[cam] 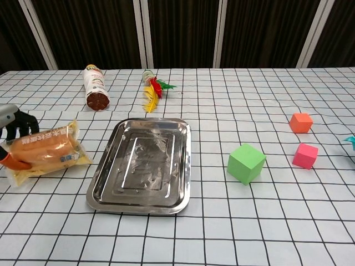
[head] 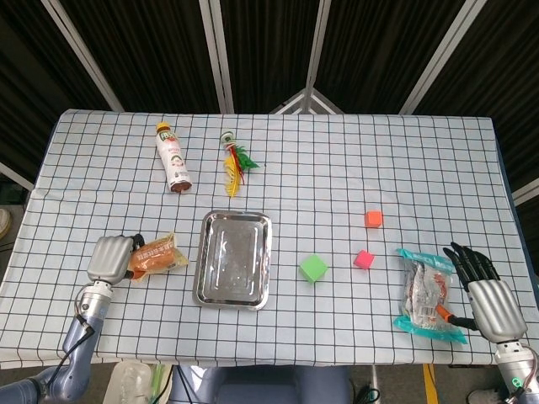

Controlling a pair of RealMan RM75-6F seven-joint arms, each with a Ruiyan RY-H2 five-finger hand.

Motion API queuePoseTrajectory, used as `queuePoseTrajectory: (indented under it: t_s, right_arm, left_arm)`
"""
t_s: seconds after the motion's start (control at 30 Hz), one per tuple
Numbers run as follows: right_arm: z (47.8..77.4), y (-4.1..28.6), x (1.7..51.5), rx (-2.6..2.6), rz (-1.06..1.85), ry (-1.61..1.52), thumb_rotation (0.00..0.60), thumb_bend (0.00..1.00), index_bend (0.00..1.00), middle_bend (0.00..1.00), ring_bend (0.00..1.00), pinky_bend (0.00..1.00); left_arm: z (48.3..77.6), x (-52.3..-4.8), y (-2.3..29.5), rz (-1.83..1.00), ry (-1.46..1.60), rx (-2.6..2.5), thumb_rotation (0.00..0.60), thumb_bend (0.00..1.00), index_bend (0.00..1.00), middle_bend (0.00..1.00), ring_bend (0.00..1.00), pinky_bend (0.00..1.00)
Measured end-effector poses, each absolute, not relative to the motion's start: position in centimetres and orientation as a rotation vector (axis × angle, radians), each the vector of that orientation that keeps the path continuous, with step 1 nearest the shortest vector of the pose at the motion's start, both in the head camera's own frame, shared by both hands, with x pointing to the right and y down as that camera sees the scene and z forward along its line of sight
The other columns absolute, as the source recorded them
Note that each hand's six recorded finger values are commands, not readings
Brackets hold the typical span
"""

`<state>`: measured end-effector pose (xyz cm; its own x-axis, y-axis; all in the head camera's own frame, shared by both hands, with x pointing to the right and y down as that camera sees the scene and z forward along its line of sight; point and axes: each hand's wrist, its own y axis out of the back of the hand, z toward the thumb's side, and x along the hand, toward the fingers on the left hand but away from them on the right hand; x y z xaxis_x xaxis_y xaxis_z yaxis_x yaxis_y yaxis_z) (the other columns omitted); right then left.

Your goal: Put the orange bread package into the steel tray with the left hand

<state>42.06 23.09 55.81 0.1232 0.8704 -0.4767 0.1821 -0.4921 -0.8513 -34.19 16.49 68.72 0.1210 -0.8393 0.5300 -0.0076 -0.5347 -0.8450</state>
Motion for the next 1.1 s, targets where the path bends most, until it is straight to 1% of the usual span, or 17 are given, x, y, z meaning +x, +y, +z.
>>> queuePoseTrajectory:
  t_s: [0.13, 0.2, 0.27, 0.37, 0.4, 0.47, 0.53, 0.6, 0.67, 0.73, 0.8, 0.83, 0.87, 0.9, 0.97, 1.03, 1.1]
  right_arm:
    - [55.8, 23.1, 42.1, -1.786, 1.41, -1.023, 0.6, 0.25, 0.0, 0.0, 0.0, 0.07]
    - [55.8, 23.0, 42.1, -1.788, 1.407, -1.024, 0.6, 0.25, 0.0, 0.0, 0.0, 0.07]
    - [55.6, 23.0, 42.0, -1.791, 1.4, -1.027, 0.6, 0.25, 0.0, 0.0, 0.0, 0.07]
    - [55.5, 22.9, 42.0, -1.795, 1.393, -1.033, 0.6, 0.25, 0.0, 0.0, 0.0, 0.07]
    - [55.5, 22.9, 42.1, -1.796, 1.392, -1.035, 0.6, 0.25, 0.0, 0.0, 0.0, 0.07]
    - [55.4, 22.8, 42.3, -1.795, 1.392, -1.041, 0.6, 0.25, 0.0, 0.0, 0.0, 0.07]
    - [55.3, 22.8, 42.6, -1.793, 1.394, -1.049, 0.6, 0.25, 0.0, 0.0, 0.0, 0.07]
    - [55.2, 22.7, 42.8, -1.788, 1.397, -1.056, 0.6, 0.25, 0.0, 0.0, 0.0, 0.07]
    - [55.1, 22.7, 43.0, -1.784, 1.397, -1.059, 0.6, 0.25, 0.0, 0.0, 0.0, 0.07]
    - [55.0, 22.7, 42.9, -1.784, 1.392, -1.059, 0.6, 0.25, 0.0, 0.0, 0.0, 0.07]
    - [55.0, 22.8, 42.8, -1.784, 1.389, -1.058, 0.6, 0.26, 0.0, 0.0, 0.0, 0.07]
    - [55.0, 22.8, 42.8, -1.784, 1.389, -1.056, 0.6, 0.26, 0.0, 0.0, 0.0, 0.07]
    - [55.0, 22.8, 42.8, -1.784, 1.389, -1.055, 0.6, 0.25, 0.0, 0.0, 0.0, 0.07]
    - [55.1, 22.8, 42.8, -1.784, 1.391, -1.053, 0.6, 0.25, 0.0, 0.0, 0.0, 0.07]
    - [55.2, 22.9, 42.7, -1.785, 1.397, -1.047, 0.6, 0.25, 0.0, 0.0, 0.0, 0.07]
    - [55.4, 22.9, 42.7, -1.786, 1.405, -1.04, 0.6, 0.25, 0.0, 0.0, 0.0, 0.07]
    - [55.5, 23.0, 42.7, -1.786, 1.412, -1.033, 0.6, 0.25, 0.0, 0.0, 0.0, 0.07]
  left_arm:
    - [66.4, -32.3, 15.7, -1.33, 0.914, -1.698, 0.6, 0.14, 0.48, 0.56, 0.54, 0.62]
    - [65.3, -30.6, 15.1, -1.23, 0.954, -1.715, 0.6, 0.13, 0.48, 0.56, 0.54, 0.61]
    - [64.8, -29.3, 14.6, -1.177, 0.962, -1.728, 0.6, 0.13, 0.47, 0.55, 0.53, 0.61]
    - [65.2, -26.3, 13.6, -1.132, 0.923, -1.769, 0.6, 0.13, 0.47, 0.53, 0.5, 0.58]
    - [65.7, -24.7, 13.2, -1.118, 0.892, -1.79, 0.6, 0.13, 0.46, 0.53, 0.5, 0.58]
    - [66.5, -22.1, 12.7, -1.102, 0.838, -1.819, 0.6, 0.13, 0.42, 0.52, 0.49, 0.57]
    - [67.5, -19.8, 12.4, -1.105, 0.784, -1.832, 0.6, 0.13, 0.36, 0.5, 0.47, 0.55]
    - [68.4, -18.8, 12.3, -1.127, 0.755, -1.836, 0.6, 0.12, 0.27, 0.45, 0.39, 0.5]
    - [69.0, -18.5, 12.2, -1.139, 0.737, -1.846, 0.6, 0.11, 0.22, 0.39, 0.32, 0.44]
    - [69.3, -18.3, 12.2, -1.139, 0.732, -1.863, 0.6, 0.1, 0.18, 0.37, 0.29, 0.4]
    - [69.6, -18.2, 12.4, -1.138, 0.729, -1.885, 0.6, 0.08, 0.13, 0.33, 0.26, 0.38]
    - [69.7, -18.2, 12.6, -1.137, 0.725, -1.896, 0.6, 0.06, 0.08, 0.29, 0.22, 0.37]
    - [69.7, -18.2, 12.7, -1.135, 0.721, -1.906, 0.6, 0.05, 0.04, 0.22, 0.17, 0.36]
    - [69.6, -18.3, 12.9, -1.13, 0.717, -1.912, 0.6, 0.04, 0.02, 0.17, 0.14, 0.34]
    - [69.1, -18.3, 13.3, -1.113, 0.714, -1.922, 0.6, 0.03, 0.0, 0.04, 0.04, 0.27]
    - [68.0, -18.5, 13.8, -1.081, 0.722, -1.933, 0.592, 0.03, 0.0, 0.0, 0.0, 0.22]
    - [66.1, -19.2, 14.5, -1.035, 0.74, -1.934, 0.574, 0.03, 0.0, 0.0, 0.0, 0.19]
